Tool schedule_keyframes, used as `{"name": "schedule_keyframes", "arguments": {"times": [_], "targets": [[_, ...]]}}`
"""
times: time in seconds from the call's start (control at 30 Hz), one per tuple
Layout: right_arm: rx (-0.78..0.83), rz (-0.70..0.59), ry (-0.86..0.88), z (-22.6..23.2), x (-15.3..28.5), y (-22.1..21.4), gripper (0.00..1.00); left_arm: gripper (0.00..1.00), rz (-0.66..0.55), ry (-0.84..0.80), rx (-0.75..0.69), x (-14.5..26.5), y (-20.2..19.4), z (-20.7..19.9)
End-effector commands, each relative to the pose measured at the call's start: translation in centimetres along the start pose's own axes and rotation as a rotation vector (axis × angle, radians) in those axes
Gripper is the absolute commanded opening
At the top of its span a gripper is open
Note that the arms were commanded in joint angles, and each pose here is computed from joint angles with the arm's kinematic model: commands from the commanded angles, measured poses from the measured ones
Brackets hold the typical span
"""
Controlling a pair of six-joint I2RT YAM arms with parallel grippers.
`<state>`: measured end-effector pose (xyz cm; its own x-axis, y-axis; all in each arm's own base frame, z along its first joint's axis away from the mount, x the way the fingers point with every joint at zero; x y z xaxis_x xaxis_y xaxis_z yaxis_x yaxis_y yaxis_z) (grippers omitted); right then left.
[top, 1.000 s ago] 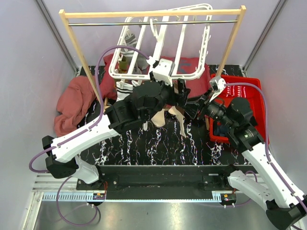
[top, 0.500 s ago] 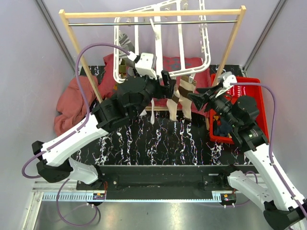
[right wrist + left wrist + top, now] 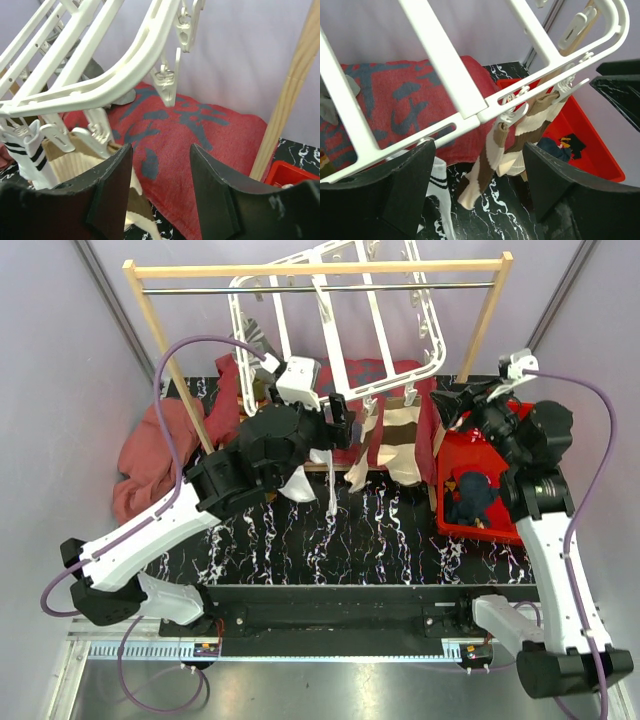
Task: Clip the socks to the hanger
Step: Clamp the sock onto the hanger, then rotate the hanger at the center of the board.
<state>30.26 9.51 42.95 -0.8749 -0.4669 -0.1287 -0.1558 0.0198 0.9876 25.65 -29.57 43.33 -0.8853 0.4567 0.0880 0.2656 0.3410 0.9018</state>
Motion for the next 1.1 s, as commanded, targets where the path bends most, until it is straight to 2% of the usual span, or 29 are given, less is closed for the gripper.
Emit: {"name": "schedule_keyframes", "arguments": {"times": [0.0,0.13,0.43,0.57,0.63,0.77,0.8,0.87,0.9,1.07], "targets": [[0.024,-0.040,0.115,-0.2,-1.7,1.4,0.57,0.77,-0.054,0.032,0.001,1.5,2.0,1.5],[0.052,-0.088,0.170,-1.2,-2.4,2.2,0.58,0.77,-0.056,0.052,-0.004,2.0,2.0,2.5],[0.092,-0.152,0.472,1.3,-3.3,3.0,0.62,0.77,-0.055,0.047,0.013,2.8,2.3,2.9],[0.078,-0.166,0.512,1.6,-3.6,3.2,0.61,0.77,-0.048,0.032,0.014,2.9,2.3,2.7],[0.076,-0.167,0.534,1.8,-3.7,3.1,0.56,0.77,-0.044,0.011,0.021,3.1,2.4,2.3],[0.060,-0.173,0.578,2.5,-3.2,3.1,0.38,0.77,-0.029,-0.038,0.030,3.3,2.5,1.5],[0.059,-0.173,0.587,2.7,-3.0,3.1,0.29,0.77,-0.027,-0.050,0.033,3.4,2.6,1.3],[0.047,-0.172,0.592,3.0,-2.5,3.1,0.22,0.77,-0.019,-0.089,0.043,3.6,2.8,0.6],[0.041,-0.170,0.594,3.1,-2.4,3.0,0.14,0.77,-0.019,-0.104,0.046,3.8,2.9,0.4],[0.005,-0.147,0.617,4.8,-0.9,2.6,0.00,0.78,0.018,-0.233,0.068,4.7,3.3,-1.9]]}}
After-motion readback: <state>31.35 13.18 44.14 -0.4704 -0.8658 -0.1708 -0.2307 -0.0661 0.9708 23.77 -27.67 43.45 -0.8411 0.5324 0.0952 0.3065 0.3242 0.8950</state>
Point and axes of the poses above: each gripper's point midway between its finger pads, its own x axis back along the fingers, its own z axis along the line the jaws close on, y = z × x, the point moved 2 cm from there along x, back along the fingers, and after that the axes turned 11 degrees about x, right-handed, at the moved point
